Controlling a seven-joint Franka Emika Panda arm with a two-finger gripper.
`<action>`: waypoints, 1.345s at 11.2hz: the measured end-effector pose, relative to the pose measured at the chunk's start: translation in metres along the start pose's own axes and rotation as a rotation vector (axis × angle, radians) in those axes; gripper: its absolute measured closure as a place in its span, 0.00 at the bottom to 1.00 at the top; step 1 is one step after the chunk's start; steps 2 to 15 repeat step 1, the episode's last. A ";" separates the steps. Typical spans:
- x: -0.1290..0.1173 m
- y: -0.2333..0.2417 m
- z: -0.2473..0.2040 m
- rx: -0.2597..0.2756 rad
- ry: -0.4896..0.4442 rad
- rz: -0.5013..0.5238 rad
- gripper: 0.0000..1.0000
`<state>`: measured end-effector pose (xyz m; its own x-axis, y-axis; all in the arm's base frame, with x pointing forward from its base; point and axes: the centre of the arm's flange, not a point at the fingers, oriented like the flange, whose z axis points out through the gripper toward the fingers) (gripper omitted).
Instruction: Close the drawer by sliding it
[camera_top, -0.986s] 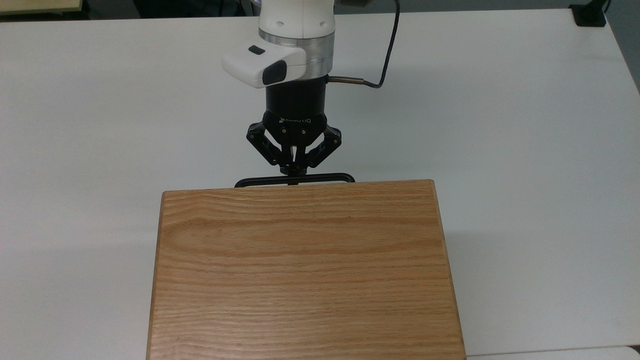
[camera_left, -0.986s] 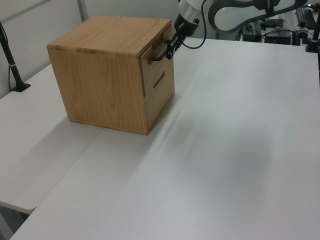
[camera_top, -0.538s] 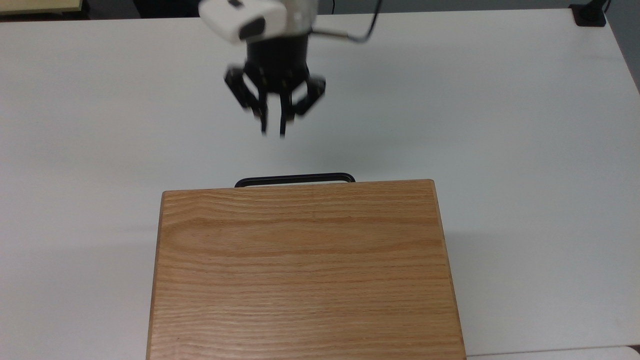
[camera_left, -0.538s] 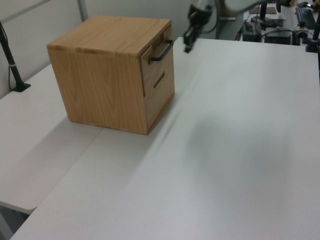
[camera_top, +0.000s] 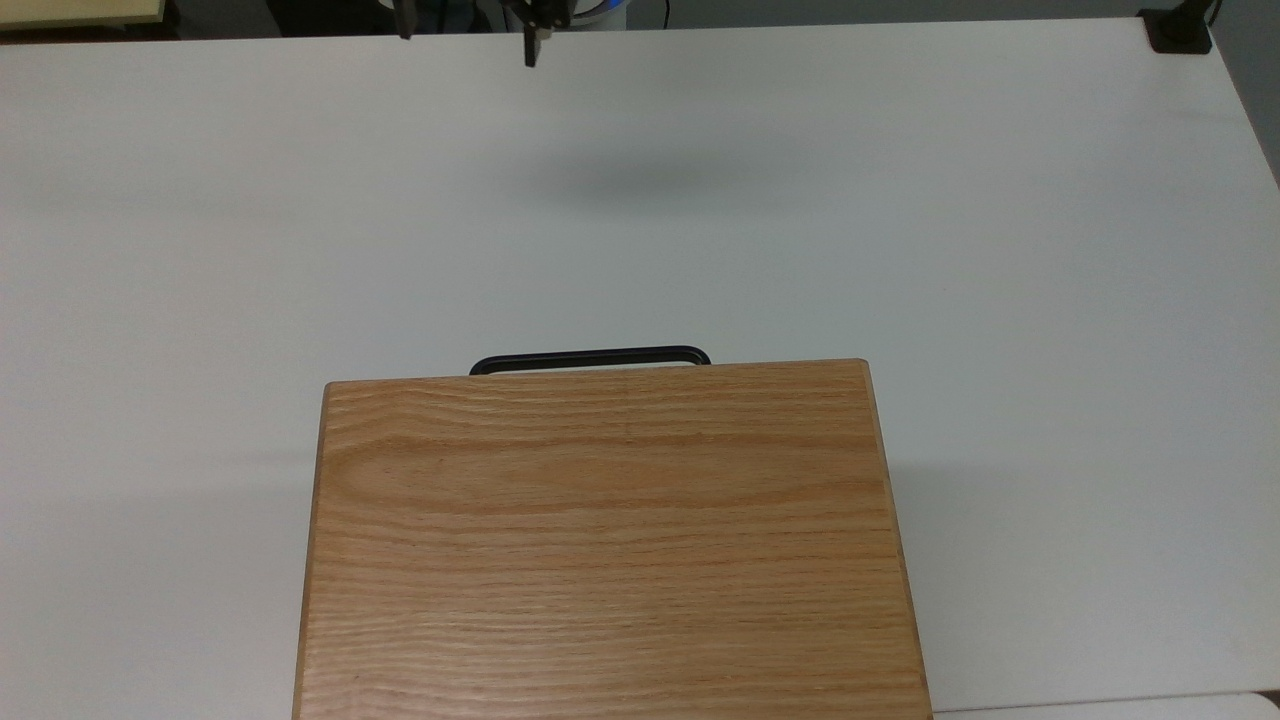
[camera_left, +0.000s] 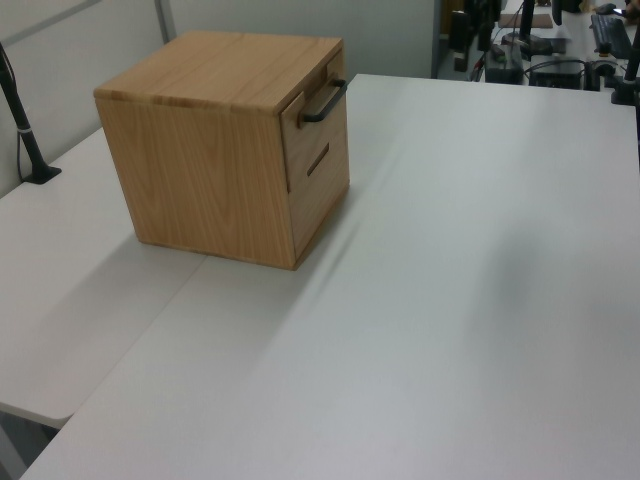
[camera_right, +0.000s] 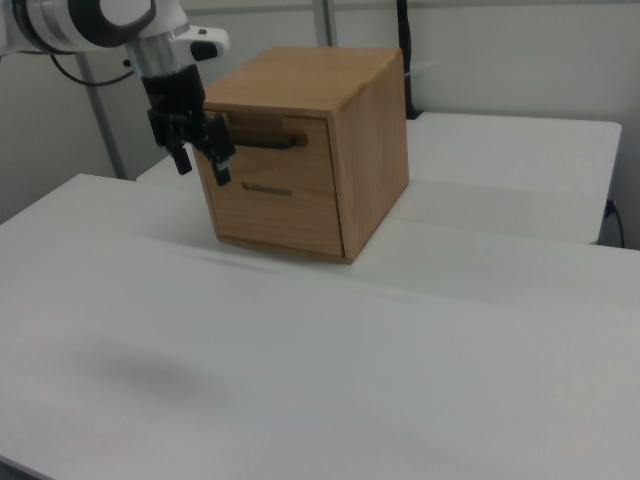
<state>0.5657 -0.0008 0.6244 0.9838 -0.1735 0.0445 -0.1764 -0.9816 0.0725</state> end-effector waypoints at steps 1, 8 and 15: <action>-0.002 0.006 0.005 -0.003 -0.015 0.000 0.00; -0.002 0.006 0.005 -0.003 -0.015 0.000 0.00; -0.002 0.006 0.005 -0.003 -0.015 0.000 0.00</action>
